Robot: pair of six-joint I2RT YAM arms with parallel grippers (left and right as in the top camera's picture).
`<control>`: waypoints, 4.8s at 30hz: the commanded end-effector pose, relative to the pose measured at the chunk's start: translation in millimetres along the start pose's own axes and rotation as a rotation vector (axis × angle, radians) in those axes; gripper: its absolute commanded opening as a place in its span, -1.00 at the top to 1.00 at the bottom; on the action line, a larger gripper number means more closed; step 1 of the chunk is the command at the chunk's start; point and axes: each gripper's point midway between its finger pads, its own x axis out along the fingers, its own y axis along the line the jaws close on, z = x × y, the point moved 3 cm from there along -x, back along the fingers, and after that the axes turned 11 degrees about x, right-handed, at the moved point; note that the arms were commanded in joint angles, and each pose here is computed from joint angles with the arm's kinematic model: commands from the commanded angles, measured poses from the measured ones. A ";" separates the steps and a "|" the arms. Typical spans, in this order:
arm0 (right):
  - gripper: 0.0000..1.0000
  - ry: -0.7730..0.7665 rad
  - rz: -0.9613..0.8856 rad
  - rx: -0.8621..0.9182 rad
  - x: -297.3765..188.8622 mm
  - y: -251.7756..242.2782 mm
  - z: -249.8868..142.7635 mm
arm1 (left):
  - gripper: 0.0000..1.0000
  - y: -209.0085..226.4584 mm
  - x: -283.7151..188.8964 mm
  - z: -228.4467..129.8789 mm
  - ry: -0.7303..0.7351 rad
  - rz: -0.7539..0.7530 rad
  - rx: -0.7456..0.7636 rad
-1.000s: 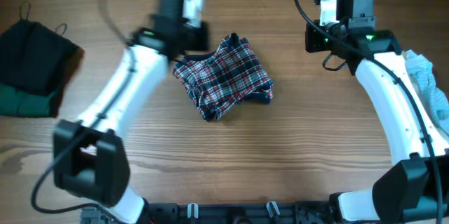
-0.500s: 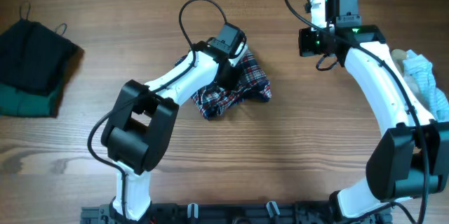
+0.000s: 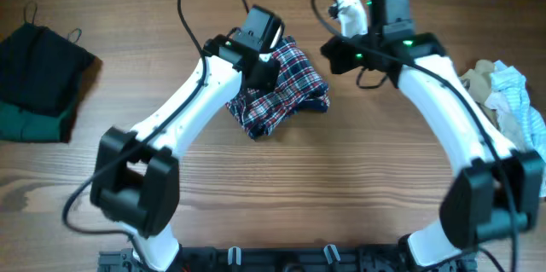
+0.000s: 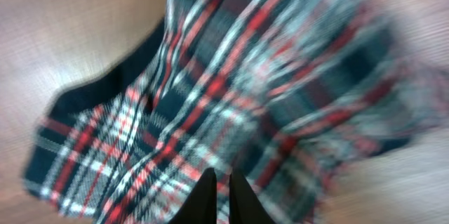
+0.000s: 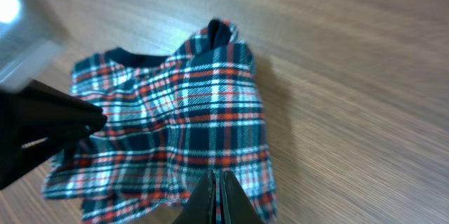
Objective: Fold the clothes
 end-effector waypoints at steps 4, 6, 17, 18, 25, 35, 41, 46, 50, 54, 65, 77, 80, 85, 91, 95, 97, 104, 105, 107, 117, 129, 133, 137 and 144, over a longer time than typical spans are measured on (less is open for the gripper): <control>0.92 0.261 0.017 0.006 82.2 -26.9 -63.5 | 0.83 63.5 90.1 -63.3 0.248 0.054 -0.170; 0.91 0.321 0.001 0.030 98.5 -37.4 -81.0 | 0.83 69.1 108.8 -76.5 0.294 0.029 -0.200; 0.91 0.158 -0.120 -0.046 52.9 -27.6 -10.8 | 0.85 64.7 123.3 -80.3 0.304 0.013 -0.190; 0.91 0.121 -0.111 -0.062 42.1 -19.9 0.5 | 0.85 64.8 123.4 -79.8 0.302 0.013 -0.190; 0.91 0.285 0.038 -0.185 53.1 8.2 -51.4 | 0.83 64.8 123.5 -80.0 0.302 0.013 -0.190; 0.91 0.247 -0.092 -0.148 93.8 -43.6 -119.1 | 0.82 62.6 123.5 -79.6 0.301 -0.003 -0.193; 0.91 0.077 -0.054 -0.154 53.3 -21.4 -60.9 | 0.83 66.2 90.4 -44.3 0.183 0.011 -0.186; 0.92 -0.178 0.060 -0.242 -18.7 31.7 4.9 | 0.70 44.4 -20.7 15.3 -0.115 -0.001 -0.162; 0.91 -0.219 0.110 -0.266 4.0 31.3 15.4 | 0.67 15.0 -42.8 10.7 -0.115 -0.030 -0.100; 0.91 -0.204 0.195 -0.289 71.0 29.8 6.6 | 0.75 -0.2 -12.1 -27.4 0.049 -0.041 -0.067; 0.91 -0.141 0.237 -0.078 152.2 14.8 -26.4 | 0.61 4.4 101.0 -125.5 0.365 -0.013 -0.157; 0.91 -0.140 0.226 -0.076 152.7 13.1 -26.7 | 0.78 42.6 -15.0 -48.1 0.105 0.012 -0.382; 0.91 -0.140 0.226 -0.079 152.7 13.1 -26.8 | 0.75 64.2 -5.0 -64.2 0.149 0.036 -0.458; 0.91 -0.140 0.226 -0.079 152.7 13.1 -26.8 | 0.61 69.9 64.8 -100.7 0.233 0.021 -0.508; 0.92 -0.137 0.225 -0.077 152.8 12.9 -27.4 | 0.92 70.0 71.0 -119.8 0.320 0.013 -0.528; 0.91 -0.135 0.225 -0.076 152.9 12.8 -27.8 | 0.58 82.2 8.2 -73.3 0.110 0.012 -0.532; 0.91 -0.137 0.225 -0.076 152.8 12.9 -27.4 | -0.69 89.3 -8.0 -67.5 0.059 0.020 -0.533; 0.91 -0.135 0.226 -0.075 152.9 13.2 -27.6 | -1.00 96.4 45.7 -74.1 0.115 -0.007 -0.447; 0.91 -0.135 0.226 -0.075 152.9 13.1 -27.9 | -1.00 92.9 56.7 -73.7 0.118 -0.039 -0.418; 0.91 -0.132 0.232 -0.074 152.7 13.8 -28.1 | -1.00 92.3 79.7 -82.7 0.159 -0.048 -0.412; 0.91 -0.142 0.250 -0.082 150.6 17.1 -25.6 | -0.75 48.4 99.7 -89.2 0.203 -0.368 -0.375; 0.91 -0.140 0.249 -0.081 150.7 17.0 -25.8 | -0.89 28.1 89.1 -90.3 0.179 -0.535 -0.225; 0.91 -0.141 0.250 -0.082 150.6 17.1 -25.7 | -0.61 28.6 89.6 -90.5 0.172 -0.530 -0.194; 0.92 -0.141 0.250 -0.082 150.6 17.1 -25.7 | -0.43 27.9 89.9 -90.6 0.173 -0.530 -0.193; 0.91 -0.143 0.250 -0.083 150.3 17.3 -25.2 | 0.92 21.5 88.7 -95.2 0.183 -0.543 -0.189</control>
